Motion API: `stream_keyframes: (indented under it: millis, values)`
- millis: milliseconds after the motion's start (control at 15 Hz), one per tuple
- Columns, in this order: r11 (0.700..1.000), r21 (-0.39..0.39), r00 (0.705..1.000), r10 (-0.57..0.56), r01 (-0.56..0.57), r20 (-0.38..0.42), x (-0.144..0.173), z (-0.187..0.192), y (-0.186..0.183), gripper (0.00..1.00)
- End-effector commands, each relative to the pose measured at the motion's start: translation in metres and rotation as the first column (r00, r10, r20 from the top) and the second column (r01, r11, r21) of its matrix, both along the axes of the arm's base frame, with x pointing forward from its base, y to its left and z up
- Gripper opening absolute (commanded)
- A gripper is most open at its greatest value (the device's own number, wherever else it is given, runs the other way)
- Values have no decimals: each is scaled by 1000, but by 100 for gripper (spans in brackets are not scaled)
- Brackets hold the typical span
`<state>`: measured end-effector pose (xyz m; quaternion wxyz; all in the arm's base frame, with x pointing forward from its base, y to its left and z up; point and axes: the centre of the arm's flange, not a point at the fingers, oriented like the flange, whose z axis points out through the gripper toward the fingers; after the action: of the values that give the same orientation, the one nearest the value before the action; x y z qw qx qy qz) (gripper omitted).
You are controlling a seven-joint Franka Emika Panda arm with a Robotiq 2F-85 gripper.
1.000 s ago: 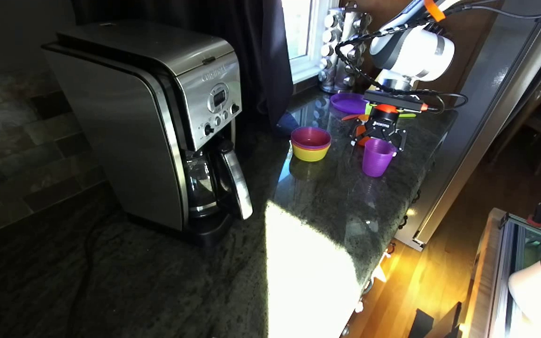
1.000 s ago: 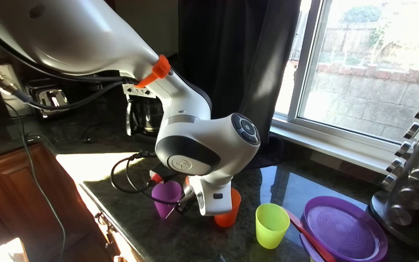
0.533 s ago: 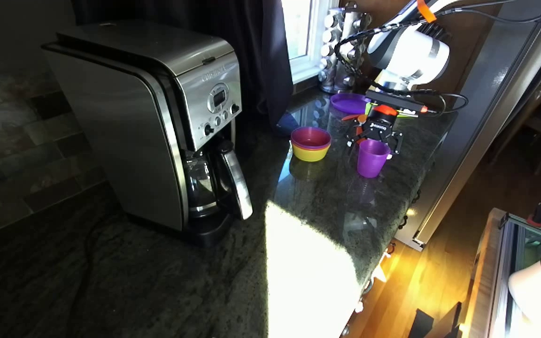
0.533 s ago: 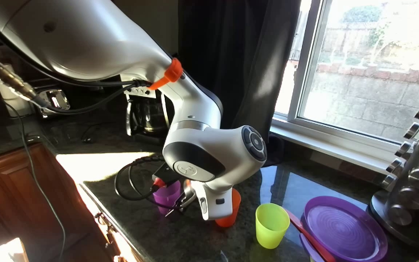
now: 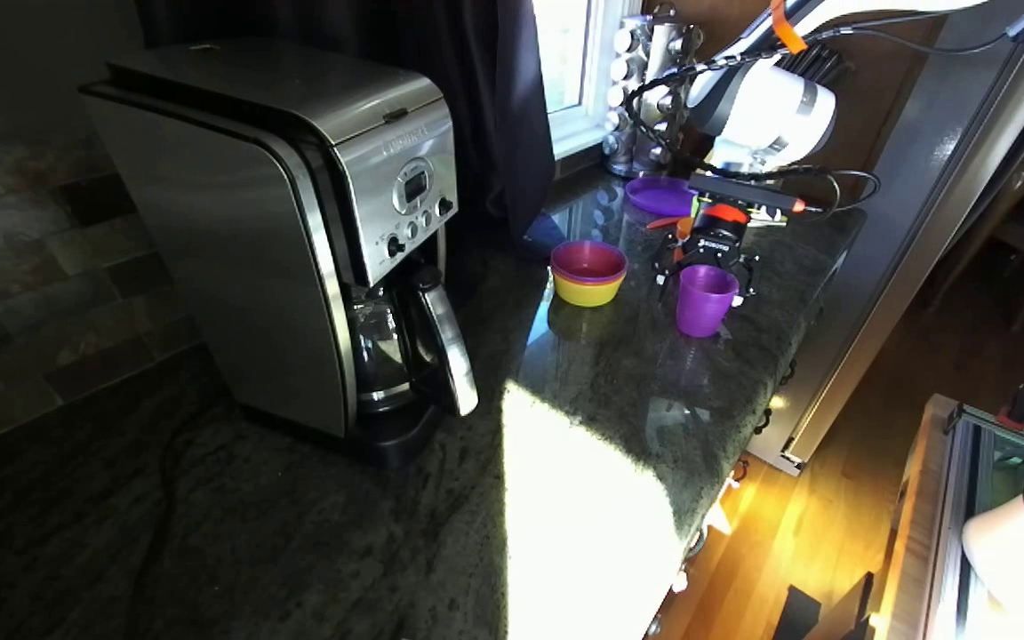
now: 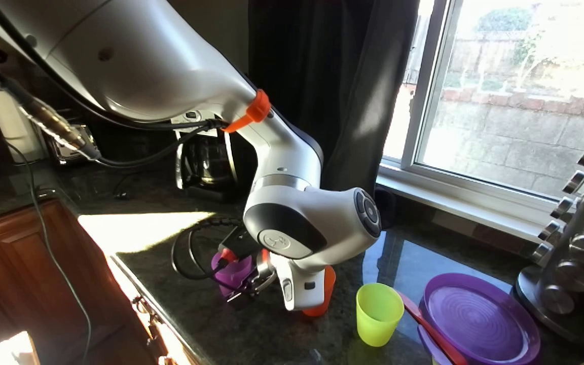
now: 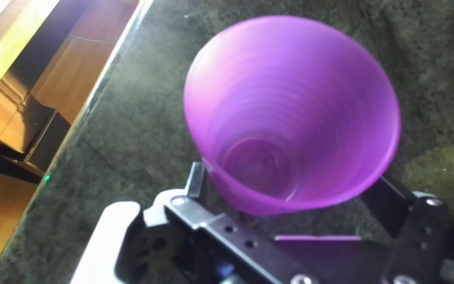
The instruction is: Place the purple cup upside down.
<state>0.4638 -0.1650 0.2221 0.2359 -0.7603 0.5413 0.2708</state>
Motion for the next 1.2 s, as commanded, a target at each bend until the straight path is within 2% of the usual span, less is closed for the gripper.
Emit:
stream_keyframes:
  millis: [0,133,200,267,533,867,1133]
  values:
    - [998,55,1000,7,-6,-19,8,-6,-3,100]
    - [998,62,1000,13,-12,-27,10,-7,-2,100]
    - [998,67,999,16,-14,-31,11,-7,-2,75]
    - [997,69,999,19,-16,-33,12,-7,-1,73]
    - [998,62,999,15,-13,-28,14,0,2,43]
    - [999,29,1000,26,-26,0,13,20,13,43]
    - [997,-53,998,65,-63,28,2,61,35,43]
